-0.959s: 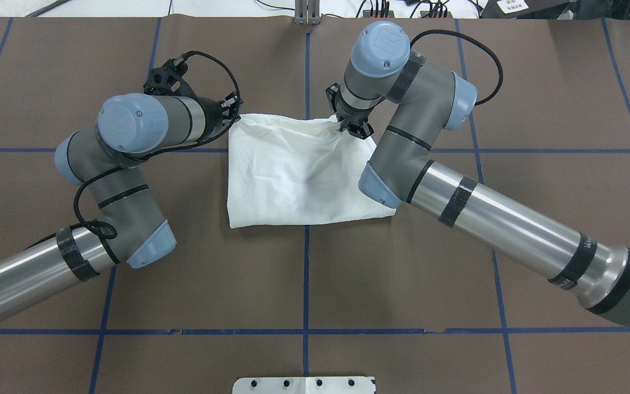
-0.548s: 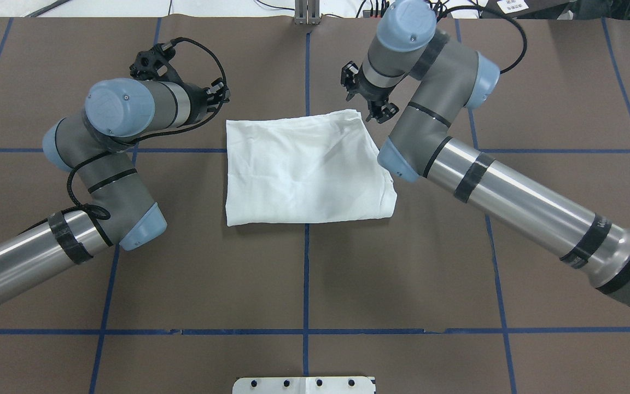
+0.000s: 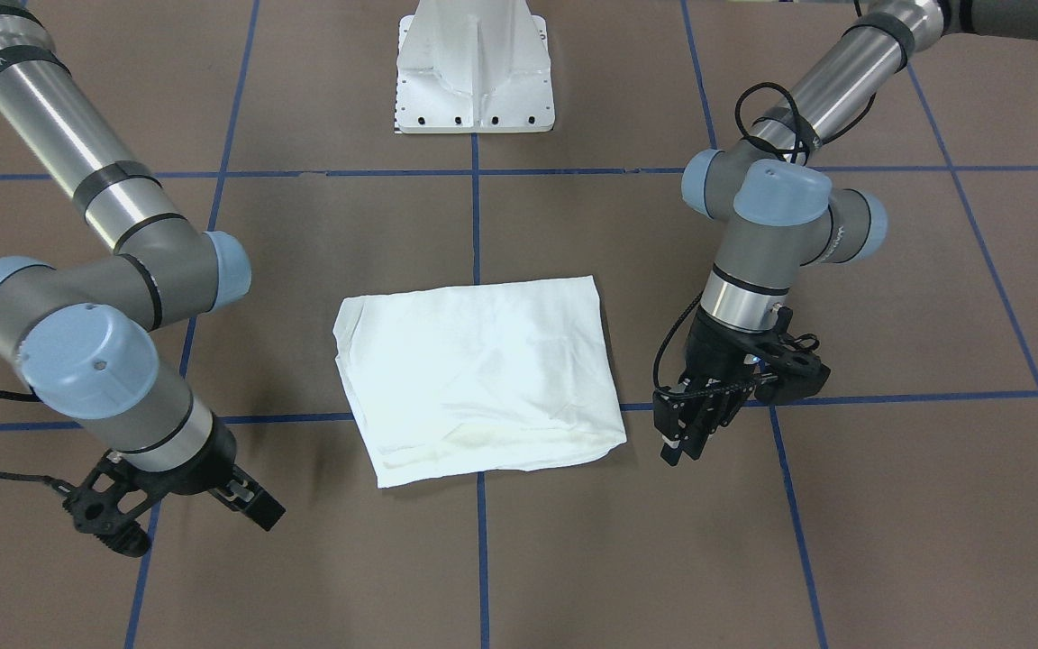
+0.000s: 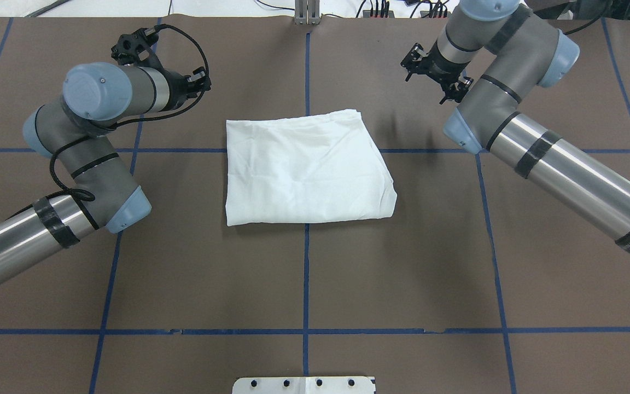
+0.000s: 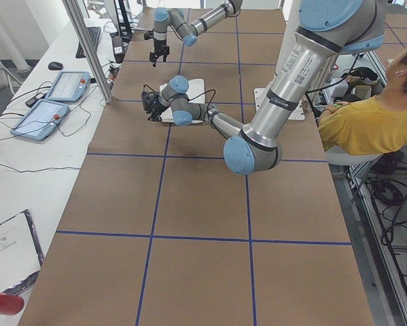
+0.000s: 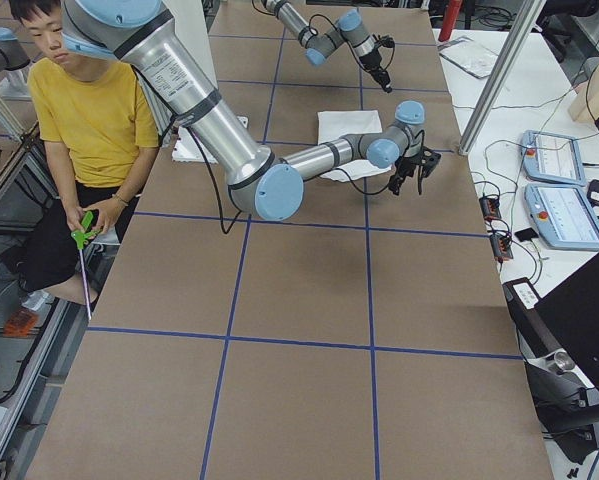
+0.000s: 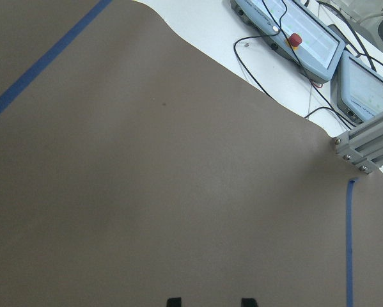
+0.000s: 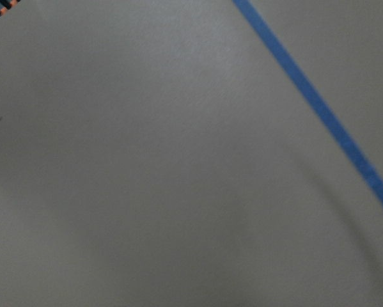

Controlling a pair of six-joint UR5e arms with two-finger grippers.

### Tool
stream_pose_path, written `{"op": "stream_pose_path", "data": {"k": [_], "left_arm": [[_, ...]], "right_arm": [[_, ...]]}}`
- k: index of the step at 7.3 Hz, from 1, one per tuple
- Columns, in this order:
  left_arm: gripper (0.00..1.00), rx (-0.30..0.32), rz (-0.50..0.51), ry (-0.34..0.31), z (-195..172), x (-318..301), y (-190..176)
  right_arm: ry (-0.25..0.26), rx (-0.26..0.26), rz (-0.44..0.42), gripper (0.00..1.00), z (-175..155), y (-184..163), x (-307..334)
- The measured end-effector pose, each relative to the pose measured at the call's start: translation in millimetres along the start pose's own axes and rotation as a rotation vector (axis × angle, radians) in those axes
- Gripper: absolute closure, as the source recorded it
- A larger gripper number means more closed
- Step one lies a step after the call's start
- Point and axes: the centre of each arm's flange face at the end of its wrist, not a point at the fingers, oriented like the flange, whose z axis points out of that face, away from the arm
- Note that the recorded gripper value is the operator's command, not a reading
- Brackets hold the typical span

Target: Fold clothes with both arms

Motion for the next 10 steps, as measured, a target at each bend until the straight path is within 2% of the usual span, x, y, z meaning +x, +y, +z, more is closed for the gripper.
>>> {"op": "stream_pose_path", "data": {"k": [2, 3, 4, 6, 8, 10], "left_arm": [[0.37, -0.102, 0.229, -0.006, -27.2, -53.2, -42.2], [0.00, -0.149, 0.366, -0.013, -47.4, -95.7, -76.4], [0.00, -0.170, 0.473, -0.031, -65.9, -139.4, -108.0], [0.00, -0.197, 0.616, -0.069, -109.7, -231.4, -161.0], [0.00, -0.264, 0.697, -0.041, -162.4, -321.3, -189.7], [0.00, -0.261, 0.685, -0.014, -206.2, -355.2, -209.8]], "right_arm": [[0.021, -0.007, -0.132, 0.00, -16.7, -67.1, 76.8], [0.028, -0.015, -0.219, 0.00, -31.9, -109.3, 130.8], [0.038, -0.021, -0.310, 0.00, -45.8, -145.7, 189.5], [0.064, -0.025, -0.462, 0.00, -69.1, -195.8, 312.6], [0.078, -0.055, -0.527, 0.00, -73.3, -204.1, 408.2], [0.017, -0.105, -0.555, 0.00, -78.8, -192.5, 460.0]]}}
